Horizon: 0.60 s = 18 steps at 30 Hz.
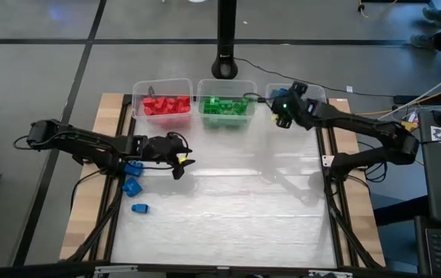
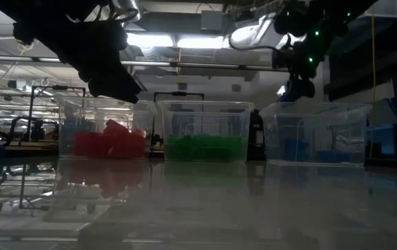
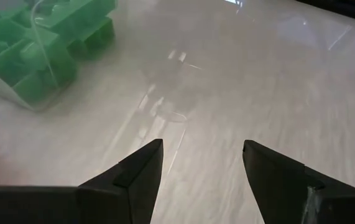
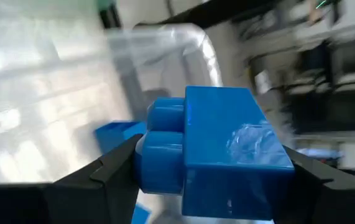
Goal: Sort blocks
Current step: Put the blue game piece into the right transparent bin
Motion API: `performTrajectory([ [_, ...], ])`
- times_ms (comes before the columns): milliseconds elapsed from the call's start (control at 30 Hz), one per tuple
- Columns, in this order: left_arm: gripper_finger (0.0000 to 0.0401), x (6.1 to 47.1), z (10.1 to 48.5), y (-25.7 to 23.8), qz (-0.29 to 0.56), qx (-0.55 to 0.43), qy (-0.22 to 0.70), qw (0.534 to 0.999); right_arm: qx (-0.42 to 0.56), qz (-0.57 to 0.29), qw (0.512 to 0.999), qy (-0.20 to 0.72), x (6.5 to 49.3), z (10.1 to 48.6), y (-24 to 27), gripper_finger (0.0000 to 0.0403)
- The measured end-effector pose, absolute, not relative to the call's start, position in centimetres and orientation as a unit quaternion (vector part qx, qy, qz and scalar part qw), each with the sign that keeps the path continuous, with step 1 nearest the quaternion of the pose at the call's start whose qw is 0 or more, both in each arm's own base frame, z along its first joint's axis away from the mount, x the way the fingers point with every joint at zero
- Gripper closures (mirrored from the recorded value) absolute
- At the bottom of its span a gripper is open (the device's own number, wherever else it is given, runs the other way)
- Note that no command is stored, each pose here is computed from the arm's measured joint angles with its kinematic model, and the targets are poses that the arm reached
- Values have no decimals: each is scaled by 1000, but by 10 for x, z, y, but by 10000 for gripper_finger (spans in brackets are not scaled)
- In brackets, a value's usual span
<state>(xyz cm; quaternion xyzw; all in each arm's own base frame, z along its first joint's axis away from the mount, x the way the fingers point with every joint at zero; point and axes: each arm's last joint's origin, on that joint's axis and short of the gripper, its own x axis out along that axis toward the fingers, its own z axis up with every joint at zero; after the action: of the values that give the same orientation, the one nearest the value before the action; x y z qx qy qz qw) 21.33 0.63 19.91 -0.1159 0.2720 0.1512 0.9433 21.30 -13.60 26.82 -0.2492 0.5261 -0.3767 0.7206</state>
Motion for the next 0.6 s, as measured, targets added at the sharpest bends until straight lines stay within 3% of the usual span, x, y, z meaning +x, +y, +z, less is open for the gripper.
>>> performTrajectory([
  [233,191,213,199,3,145,-113,273,944,-179,-352,749,532,198,263,-154,131],
  [600,191,214,199,4,144,-111,272,945,-171,-333,760,532,198,264,-154,45],
])
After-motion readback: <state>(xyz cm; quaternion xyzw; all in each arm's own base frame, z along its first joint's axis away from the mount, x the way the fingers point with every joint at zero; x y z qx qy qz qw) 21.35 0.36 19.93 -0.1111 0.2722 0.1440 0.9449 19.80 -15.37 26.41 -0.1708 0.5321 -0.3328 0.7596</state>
